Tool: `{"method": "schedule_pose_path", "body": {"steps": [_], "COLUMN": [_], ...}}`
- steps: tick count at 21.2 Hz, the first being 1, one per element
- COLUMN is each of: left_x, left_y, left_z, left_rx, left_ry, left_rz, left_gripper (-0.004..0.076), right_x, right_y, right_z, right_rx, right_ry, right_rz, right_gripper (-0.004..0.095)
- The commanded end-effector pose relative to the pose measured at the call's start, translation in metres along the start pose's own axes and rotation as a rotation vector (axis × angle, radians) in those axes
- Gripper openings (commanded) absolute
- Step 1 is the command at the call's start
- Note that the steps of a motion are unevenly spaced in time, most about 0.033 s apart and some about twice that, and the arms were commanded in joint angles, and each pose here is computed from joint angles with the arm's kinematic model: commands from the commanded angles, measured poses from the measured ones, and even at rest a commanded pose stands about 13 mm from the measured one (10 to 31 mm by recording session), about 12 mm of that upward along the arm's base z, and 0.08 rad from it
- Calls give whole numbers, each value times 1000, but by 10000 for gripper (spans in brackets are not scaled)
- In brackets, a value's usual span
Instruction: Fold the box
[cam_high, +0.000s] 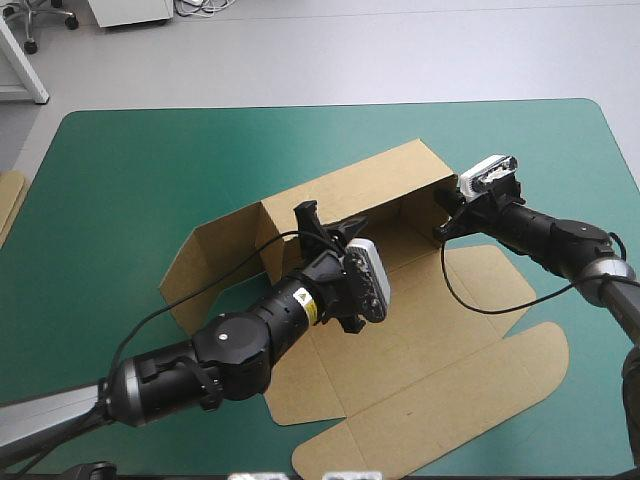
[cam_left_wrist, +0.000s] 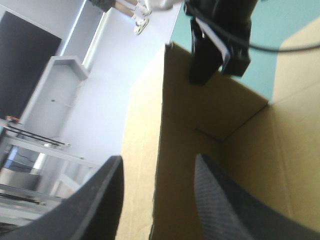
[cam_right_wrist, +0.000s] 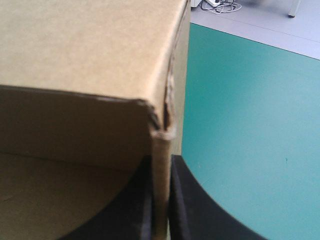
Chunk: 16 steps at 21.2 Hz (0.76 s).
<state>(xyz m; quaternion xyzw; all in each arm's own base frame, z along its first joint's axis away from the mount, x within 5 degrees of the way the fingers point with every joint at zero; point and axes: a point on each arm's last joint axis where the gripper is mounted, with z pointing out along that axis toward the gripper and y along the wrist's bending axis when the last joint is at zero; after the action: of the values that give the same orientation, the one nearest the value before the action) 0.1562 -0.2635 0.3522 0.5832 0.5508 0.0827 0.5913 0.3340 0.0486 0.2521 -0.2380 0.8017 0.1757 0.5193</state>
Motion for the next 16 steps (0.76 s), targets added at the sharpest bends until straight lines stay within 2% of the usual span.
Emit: {"method": "schedule_pose_path", "body": {"steps": [1,6,11,16], "left_x": [-17,-18,-8,13], "left_y": [31,63,92,108], "left_z": [-34,-87,-127,-147], "left_rx": [-6,53,89,38], "left_ry": [-110,-168,-160,-78], "left_rz": [-227,-612,-920,-1049], "left_gripper": [330,267,265,265], "right_x": [-18,-15,-12,-9], "right_y": [5,4,4,4], "right_z": [-8,-8,-8,-8], "right_rx": [-18,-15,-12,-13], "right_ry": [-58,-34,4,37], "right_rz": [4,19,23,26], "right_gripper": [-15,-15,-15,-15]}}
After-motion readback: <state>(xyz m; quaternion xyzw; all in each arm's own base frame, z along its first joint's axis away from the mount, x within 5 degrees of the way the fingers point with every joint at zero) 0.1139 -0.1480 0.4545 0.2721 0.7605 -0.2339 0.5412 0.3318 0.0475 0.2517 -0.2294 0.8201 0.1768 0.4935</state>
